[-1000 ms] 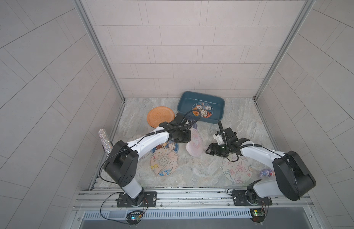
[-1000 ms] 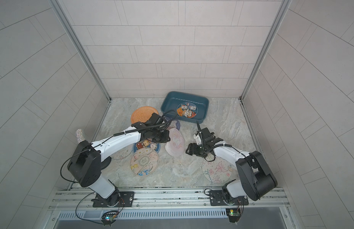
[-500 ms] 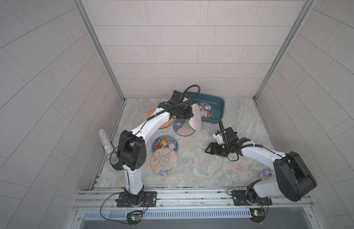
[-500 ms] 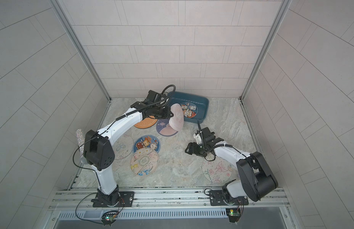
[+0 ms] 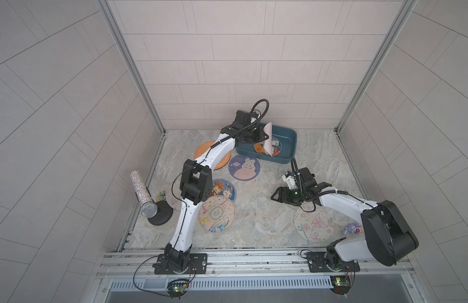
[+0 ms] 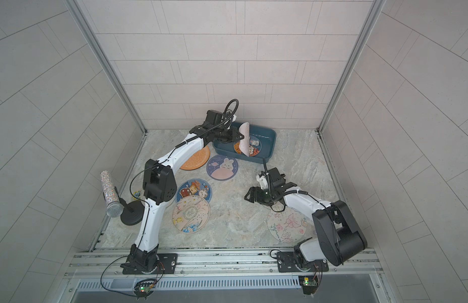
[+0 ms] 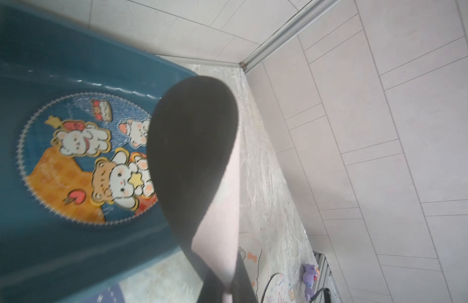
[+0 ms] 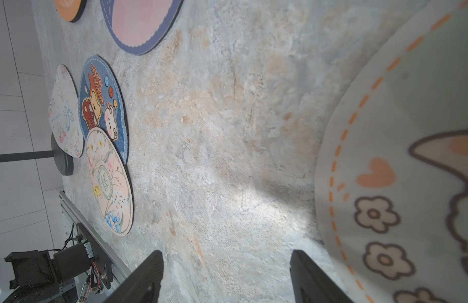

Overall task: Put the coasters into the storage box
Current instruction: Place the coaster in the storage box.

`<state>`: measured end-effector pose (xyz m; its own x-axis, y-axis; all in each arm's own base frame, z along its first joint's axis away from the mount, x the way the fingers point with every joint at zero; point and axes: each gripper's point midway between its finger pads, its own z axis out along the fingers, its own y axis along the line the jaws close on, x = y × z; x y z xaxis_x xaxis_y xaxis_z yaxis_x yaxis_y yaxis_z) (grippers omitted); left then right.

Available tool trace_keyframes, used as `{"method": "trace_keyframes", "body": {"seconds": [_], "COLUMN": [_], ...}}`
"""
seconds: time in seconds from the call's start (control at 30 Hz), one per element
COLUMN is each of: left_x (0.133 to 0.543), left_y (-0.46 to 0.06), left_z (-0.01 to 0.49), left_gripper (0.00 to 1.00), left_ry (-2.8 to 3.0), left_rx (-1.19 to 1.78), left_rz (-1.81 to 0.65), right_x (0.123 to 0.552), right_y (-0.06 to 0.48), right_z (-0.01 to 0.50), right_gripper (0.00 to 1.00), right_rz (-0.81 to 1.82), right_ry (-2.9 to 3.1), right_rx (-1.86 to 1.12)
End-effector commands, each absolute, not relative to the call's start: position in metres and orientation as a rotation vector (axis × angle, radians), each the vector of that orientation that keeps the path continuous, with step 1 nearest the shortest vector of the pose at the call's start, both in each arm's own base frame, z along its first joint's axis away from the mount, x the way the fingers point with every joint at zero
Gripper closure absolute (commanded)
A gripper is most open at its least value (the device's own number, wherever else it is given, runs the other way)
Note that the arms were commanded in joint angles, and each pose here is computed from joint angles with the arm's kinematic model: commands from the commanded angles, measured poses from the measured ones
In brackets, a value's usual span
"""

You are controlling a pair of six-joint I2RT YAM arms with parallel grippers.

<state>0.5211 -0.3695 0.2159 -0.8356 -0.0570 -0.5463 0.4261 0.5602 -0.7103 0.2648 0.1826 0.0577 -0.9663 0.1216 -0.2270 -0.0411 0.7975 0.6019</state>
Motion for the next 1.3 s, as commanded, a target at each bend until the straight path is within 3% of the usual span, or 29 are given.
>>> {"method": "trace_keyframes", "body": {"seconds": [0.0,0.2,0.47,0.53,0.6,0.7,0.8,1.27], "left_x": [0.537,0.568,0.594,0.597,0.596,0.594,0.593,0.549], "left_y": [-0.382,-0.377,-0.315,-0.296,-0.284,-0.277,-0.273,-0.243], "left_z": [0.233,0.183,0.132,0.124,0.122,0.13,0.142,0.199], "left_gripper": [1.0,1.0,0.98,0.66,0.42,0.16,0.01,0.0], "left_ry": [2.171,2.231,2.375,2.415,2.437,2.432,2.41,2.293], "left_rx": [0.297,0.197,0.049,0.017,0.012,0.023,0.033,0.067], "left_rz": [-1.346,-1.326,-1.016,-0.901,-0.808,-0.752,-0.724,-0.733], "right_x": [0.269,0.277,0.281,0.282,0.284,0.286,0.288,0.325], "right_y": [0.181,0.181,0.181,0.182,0.182,0.182,0.182,0.189], "right_z": [0.053,0.053,0.055,0.055,0.056,0.059,0.061,0.083], "right_gripper": [0.21,0.21,0.2,0.2,0.2,0.2,0.19,0.19], "right_rz": [0.926,0.921,0.915,0.916,0.912,0.91,0.904,0.868], "right_ry": [2.739,2.737,2.733,2.733,2.729,2.724,2.72,2.646], "right_rx": [0.09,0.104,0.118,0.119,0.118,0.114,0.112,0.071]}}
